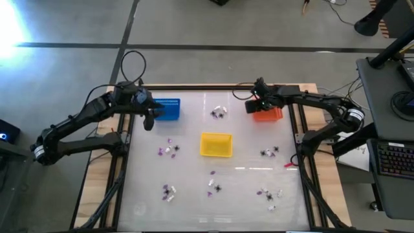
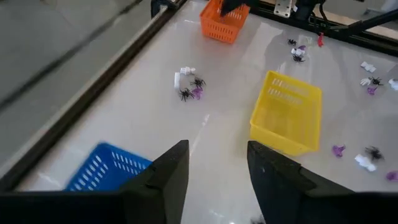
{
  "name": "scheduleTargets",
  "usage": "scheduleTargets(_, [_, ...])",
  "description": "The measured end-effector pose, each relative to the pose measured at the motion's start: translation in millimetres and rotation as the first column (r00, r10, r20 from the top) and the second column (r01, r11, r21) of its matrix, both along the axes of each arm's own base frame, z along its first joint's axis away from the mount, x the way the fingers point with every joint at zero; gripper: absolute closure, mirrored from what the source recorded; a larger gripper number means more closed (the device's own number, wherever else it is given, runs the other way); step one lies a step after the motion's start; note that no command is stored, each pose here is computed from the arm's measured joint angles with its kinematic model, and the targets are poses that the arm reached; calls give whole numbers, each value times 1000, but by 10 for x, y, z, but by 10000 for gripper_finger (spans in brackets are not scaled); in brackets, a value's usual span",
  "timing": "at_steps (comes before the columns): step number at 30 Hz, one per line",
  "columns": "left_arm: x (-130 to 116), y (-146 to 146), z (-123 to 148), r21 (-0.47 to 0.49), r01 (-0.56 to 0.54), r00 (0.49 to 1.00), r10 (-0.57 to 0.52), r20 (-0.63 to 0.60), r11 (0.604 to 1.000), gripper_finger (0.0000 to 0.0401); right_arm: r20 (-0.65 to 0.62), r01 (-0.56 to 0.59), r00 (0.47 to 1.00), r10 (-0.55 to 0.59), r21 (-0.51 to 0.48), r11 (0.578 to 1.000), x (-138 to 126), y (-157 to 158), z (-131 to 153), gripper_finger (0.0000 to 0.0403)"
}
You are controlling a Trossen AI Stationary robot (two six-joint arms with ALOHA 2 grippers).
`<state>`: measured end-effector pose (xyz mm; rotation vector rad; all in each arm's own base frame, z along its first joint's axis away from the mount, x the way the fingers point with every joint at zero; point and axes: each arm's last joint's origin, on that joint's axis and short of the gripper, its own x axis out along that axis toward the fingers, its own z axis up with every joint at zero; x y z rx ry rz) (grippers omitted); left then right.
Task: Sort Halloween decoration
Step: Put the black spider toy into the blue bin
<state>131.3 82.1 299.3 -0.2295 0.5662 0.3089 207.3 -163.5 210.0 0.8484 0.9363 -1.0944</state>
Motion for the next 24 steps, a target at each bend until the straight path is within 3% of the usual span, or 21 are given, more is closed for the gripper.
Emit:
scheduleTargets(4, [-56,-47,-91,-104,-8,996,-1,-86,995,248,38,-54,998,56,-58,997,93,-71,266,273])
scheduleTargets(13, [-25,-100,-97,-137,52,995,-63,-74,989,268,129,-121,980,150,-213,970,238,-196,839,273])
scheduleTargets(24, [227,-177,-258,-190,128,972,-161,-172,973,278,148,-143,971,188,-267,953,266,-218,1048,271])
